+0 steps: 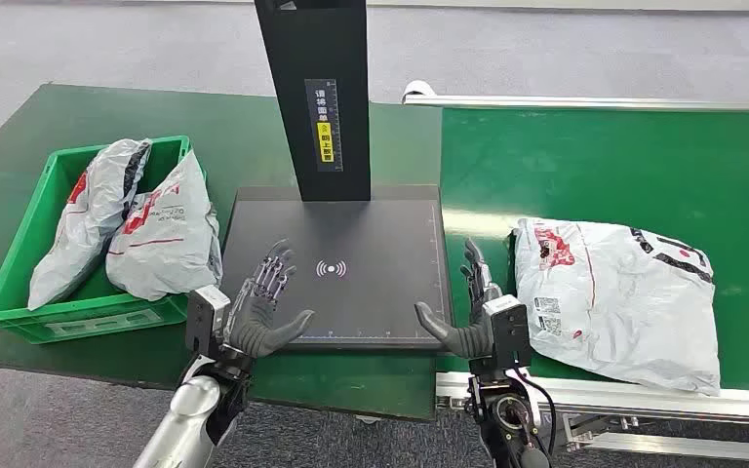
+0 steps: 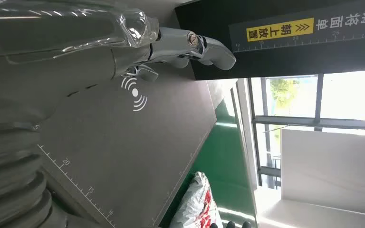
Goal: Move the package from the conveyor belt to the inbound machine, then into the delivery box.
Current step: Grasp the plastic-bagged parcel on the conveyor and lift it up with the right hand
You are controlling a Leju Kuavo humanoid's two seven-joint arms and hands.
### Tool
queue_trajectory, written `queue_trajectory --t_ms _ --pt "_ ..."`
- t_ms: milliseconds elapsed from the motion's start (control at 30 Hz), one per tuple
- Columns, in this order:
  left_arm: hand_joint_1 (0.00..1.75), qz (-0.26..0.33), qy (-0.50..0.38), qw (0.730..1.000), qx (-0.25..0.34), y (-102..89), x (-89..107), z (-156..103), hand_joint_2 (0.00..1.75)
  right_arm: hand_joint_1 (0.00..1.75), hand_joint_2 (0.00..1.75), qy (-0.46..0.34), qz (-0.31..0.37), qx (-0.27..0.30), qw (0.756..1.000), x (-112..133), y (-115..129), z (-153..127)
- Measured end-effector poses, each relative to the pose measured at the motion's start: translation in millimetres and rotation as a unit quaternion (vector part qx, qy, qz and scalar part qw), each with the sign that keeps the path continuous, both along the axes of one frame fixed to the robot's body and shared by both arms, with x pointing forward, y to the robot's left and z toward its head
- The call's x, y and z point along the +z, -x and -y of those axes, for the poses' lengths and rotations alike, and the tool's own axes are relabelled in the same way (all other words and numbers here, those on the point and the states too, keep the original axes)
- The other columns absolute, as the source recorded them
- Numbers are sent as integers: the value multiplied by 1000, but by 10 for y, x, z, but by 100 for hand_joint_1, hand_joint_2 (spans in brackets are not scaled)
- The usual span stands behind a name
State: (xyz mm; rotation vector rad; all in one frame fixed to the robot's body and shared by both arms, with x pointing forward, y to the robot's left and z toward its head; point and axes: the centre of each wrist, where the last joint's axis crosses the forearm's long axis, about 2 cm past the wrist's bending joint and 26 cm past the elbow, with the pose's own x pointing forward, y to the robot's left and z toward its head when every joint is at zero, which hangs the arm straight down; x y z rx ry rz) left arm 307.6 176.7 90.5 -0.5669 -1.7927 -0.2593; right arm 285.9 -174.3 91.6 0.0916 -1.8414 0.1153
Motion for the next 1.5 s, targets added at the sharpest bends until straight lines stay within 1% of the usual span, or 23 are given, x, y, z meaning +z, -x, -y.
queue_trajectory --t_ms 333,433,500,600,733,933,1000,1067,1133,1233,1300,1367,1433,1500 --pt "0 0 0 1000 0 1 3 0 175 0 175 13 4 -11 1000 1 -1 5" --pt "0 -1 0 1000 0 6 -1 -1 175 0 175 36 11 -30 999 11 -13 22" --pt "0 -1 -1 1000 0 14 -6 -2 175 0 175 65 15 -50 996 30 -39 66" --pt "0 -1 -3 1000 1 31 -10 -17 175 0 175 139 16 -90 986 77 -115 231" --pt "0 -1 -8 1000 5 60 -27 -76 175 0 175 247 9 -134 960 139 -240 567" --pt "0 -3 -14 1000 12 110 -69 -163 175 0 175 320 -15 -187 929 203 -358 1036" --pt "0 -5 -17 1000 14 131 -85 -177 175 0 175 343 -31 -208 916 209 -381 1158" --pt "0 -6 -19 1000 18 157 -103 -191 175 0 175 373 -54 -230 897 202 -403 1251" --pt "0 -7 -22 999 23 184 -114 -205 175 0 175 415 -88 -251 870 185 -429 1321" --pt "0 -8 -25 999 27 215 -117 -220 175 0 175 483 -142 -276 818 153 -470 1398" --pt "0 -10 -29 999 28 230 -116 -224 175 0 175 524 -178 -279 785 117 -486 1451" --pt "0 -12 -31 999 28 240 -113 -223 175 0 175 552 -208 -273 760 64 -479 1495" --pt "0 -12 -33 999 28 248 -112 -220 175 0 175 569 -233 -262 744 14 -465 1526" --pt "0 -13 -34 999 28 254 -109 -213 175 0 175 579 -254 -250 734 -29 -451 1548"
